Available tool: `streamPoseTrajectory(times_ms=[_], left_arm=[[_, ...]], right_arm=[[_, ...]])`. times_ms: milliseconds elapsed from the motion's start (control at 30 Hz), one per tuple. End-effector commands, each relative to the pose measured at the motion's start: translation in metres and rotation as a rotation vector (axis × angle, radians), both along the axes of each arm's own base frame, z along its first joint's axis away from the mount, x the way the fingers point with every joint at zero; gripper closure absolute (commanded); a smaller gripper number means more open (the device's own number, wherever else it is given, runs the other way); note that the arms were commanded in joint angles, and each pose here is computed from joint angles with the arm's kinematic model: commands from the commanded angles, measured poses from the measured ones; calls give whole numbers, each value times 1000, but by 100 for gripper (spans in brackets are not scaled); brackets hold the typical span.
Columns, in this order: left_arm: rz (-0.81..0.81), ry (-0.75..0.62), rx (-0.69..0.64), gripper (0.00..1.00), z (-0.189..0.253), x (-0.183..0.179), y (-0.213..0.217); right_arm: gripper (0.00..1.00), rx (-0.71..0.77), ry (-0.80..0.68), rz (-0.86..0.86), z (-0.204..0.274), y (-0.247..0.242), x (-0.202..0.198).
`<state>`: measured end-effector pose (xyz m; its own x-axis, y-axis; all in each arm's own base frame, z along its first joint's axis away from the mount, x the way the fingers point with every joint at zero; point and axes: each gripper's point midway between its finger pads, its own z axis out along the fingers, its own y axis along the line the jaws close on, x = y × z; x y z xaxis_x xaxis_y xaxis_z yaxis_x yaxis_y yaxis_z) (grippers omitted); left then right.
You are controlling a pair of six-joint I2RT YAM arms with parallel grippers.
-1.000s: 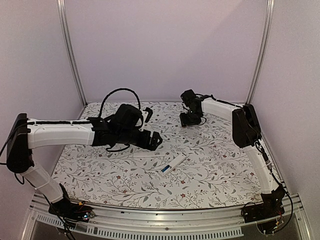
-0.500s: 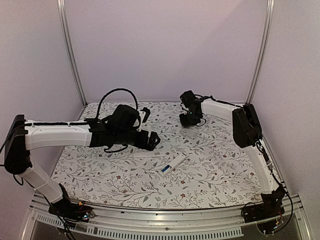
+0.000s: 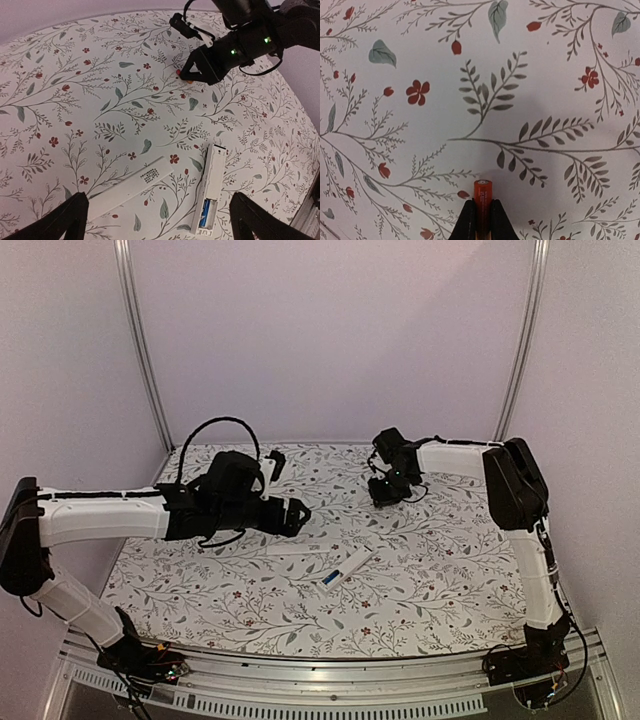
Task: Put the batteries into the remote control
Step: Pick up the battery at the center of the board.
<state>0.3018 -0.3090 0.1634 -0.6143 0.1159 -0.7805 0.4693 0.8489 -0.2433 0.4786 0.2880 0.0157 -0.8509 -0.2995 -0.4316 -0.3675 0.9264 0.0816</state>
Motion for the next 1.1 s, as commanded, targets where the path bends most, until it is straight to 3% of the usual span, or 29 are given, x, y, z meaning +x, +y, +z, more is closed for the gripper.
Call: streamPoseTrajectory(times_ms=[0, 200, 367, 567, 800, 1067], left_arm=[[-21, -12, -89, 1, 2, 5, -1], [-154, -56, -184, 1, 9, -3, -11], [-326, -190, -188, 16, 19, -25, -24], [-558, -513, 45, 17, 21, -67, -38], [-760, -651, 217, 24, 3, -96, -52], [-826, -743, 379, 38, -5, -98, -57]], right_arm=[[100, 97, 82, 91, 15, 2, -49], [100, 264, 7, 253, 77, 18, -78], [100, 379, 24, 333, 115, 28, -102], [100, 576, 169, 509, 140, 59, -156], [100, 676, 260, 690, 161, 84, -204], [100, 667, 374, 800, 156, 101, -252]])
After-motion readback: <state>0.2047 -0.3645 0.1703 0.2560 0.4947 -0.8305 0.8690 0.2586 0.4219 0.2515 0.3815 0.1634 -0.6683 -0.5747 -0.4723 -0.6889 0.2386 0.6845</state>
